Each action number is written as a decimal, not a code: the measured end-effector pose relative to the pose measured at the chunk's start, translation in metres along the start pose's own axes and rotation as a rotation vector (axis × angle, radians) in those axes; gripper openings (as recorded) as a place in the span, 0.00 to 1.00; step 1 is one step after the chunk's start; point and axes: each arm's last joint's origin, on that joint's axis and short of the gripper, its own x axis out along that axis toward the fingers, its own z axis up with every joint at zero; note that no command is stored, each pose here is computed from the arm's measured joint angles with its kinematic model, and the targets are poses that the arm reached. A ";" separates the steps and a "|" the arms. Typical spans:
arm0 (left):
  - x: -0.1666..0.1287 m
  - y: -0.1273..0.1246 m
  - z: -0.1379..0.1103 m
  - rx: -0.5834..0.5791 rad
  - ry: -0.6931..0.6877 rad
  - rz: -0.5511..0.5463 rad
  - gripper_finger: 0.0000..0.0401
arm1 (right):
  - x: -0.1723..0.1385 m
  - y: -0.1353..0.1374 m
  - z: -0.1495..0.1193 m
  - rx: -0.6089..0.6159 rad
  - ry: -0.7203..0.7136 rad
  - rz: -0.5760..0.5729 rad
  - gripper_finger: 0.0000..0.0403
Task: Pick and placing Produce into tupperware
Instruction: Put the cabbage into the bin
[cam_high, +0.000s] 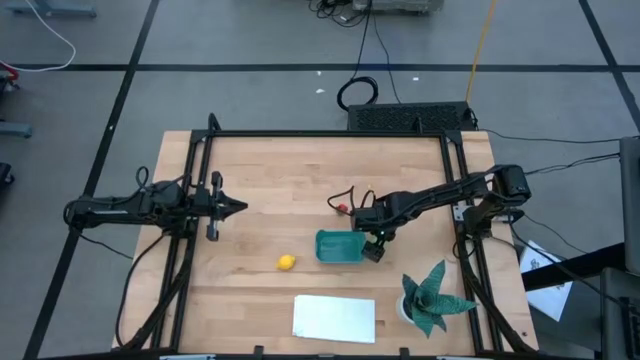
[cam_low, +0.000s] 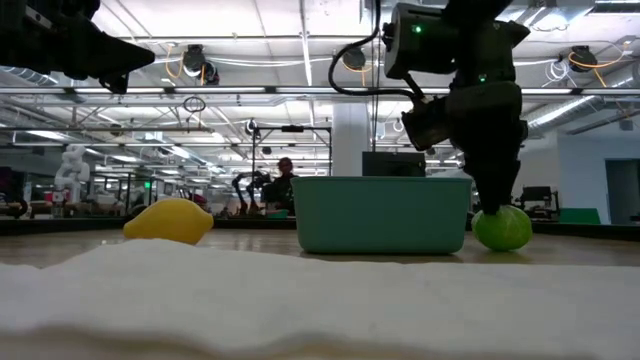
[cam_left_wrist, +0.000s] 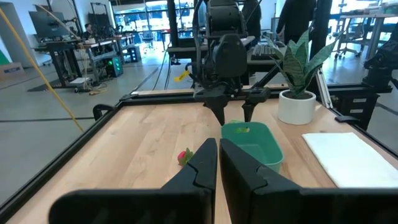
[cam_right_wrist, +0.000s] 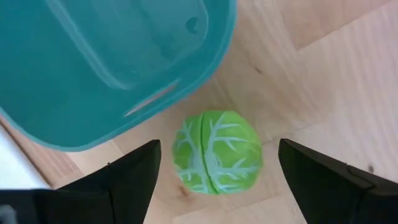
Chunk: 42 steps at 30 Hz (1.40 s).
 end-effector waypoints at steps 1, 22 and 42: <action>0.000 0.000 0.000 0.000 0.000 0.000 0.06 | 0.002 -0.001 -0.001 -0.003 -0.001 0.004 0.79; 0.000 0.000 0.000 0.003 -0.001 0.000 0.06 | 0.021 -0.010 -0.008 -0.026 -0.006 0.009 0.79; 0.000 0.000 0.000 0.003 -0.001 0.000 0.06 | 0.020 -0.010 -0.009 -0.019 0.031 0.047 0.59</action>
